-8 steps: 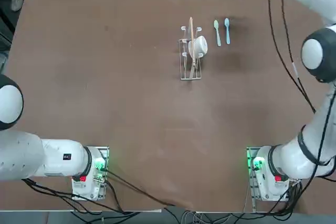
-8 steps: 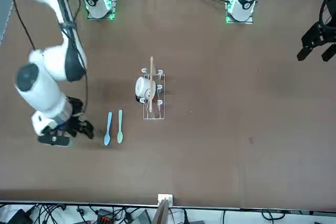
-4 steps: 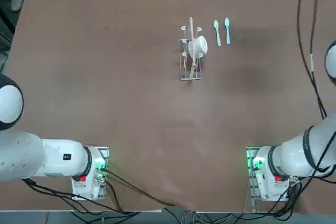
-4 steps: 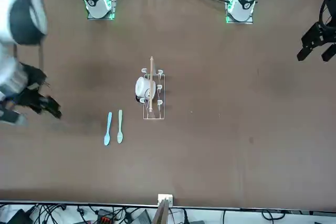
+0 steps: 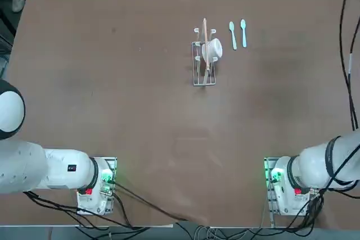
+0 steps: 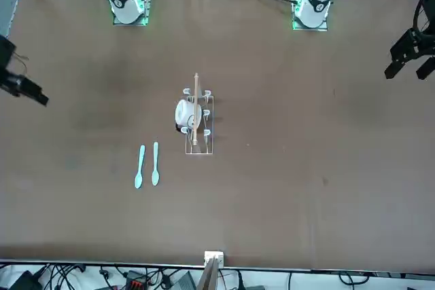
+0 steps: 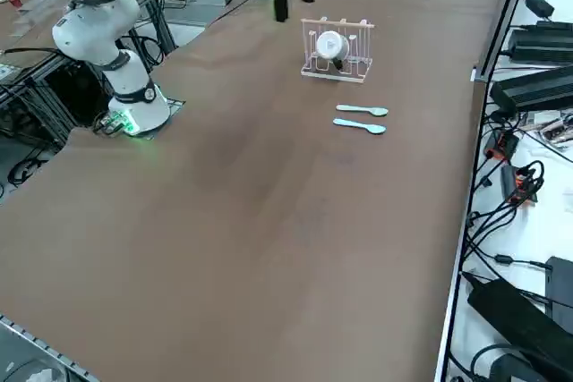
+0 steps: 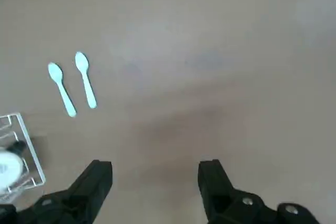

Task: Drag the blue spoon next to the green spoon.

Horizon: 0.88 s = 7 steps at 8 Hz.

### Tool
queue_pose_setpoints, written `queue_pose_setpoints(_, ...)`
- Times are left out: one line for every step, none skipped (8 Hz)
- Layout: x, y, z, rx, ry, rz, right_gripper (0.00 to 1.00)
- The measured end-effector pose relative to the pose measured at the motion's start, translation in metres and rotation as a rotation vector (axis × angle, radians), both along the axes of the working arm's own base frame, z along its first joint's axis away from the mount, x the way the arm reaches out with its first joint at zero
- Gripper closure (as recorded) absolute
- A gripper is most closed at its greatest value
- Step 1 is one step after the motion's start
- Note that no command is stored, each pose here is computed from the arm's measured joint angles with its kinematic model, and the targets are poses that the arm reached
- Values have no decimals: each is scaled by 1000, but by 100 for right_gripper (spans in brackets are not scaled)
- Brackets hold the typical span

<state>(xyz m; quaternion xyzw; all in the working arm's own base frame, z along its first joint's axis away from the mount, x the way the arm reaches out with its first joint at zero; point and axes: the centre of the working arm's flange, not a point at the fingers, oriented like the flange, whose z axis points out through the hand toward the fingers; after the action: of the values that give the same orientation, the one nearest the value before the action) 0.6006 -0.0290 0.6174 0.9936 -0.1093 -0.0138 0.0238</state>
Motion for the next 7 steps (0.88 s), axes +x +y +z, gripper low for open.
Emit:
queue_pose_setpoints(-4,-2,-4,1,11,-1,0)
queue_pose_setpoints(-9,-1,-9,1,21,0,0)
queue_pose_setpoints(-16,0,-10,2,23,2,0)
queue_pose_setpoints(-21,2,-7,2,22,6,0)
queue_pose_setpoints(-23,3,-5,2,18,7,0)
queue_pose_setpoints(-24,3,-5,2,17,8,0)
queue_pose_setpoints(-23,3,-7,2,18,11,0)
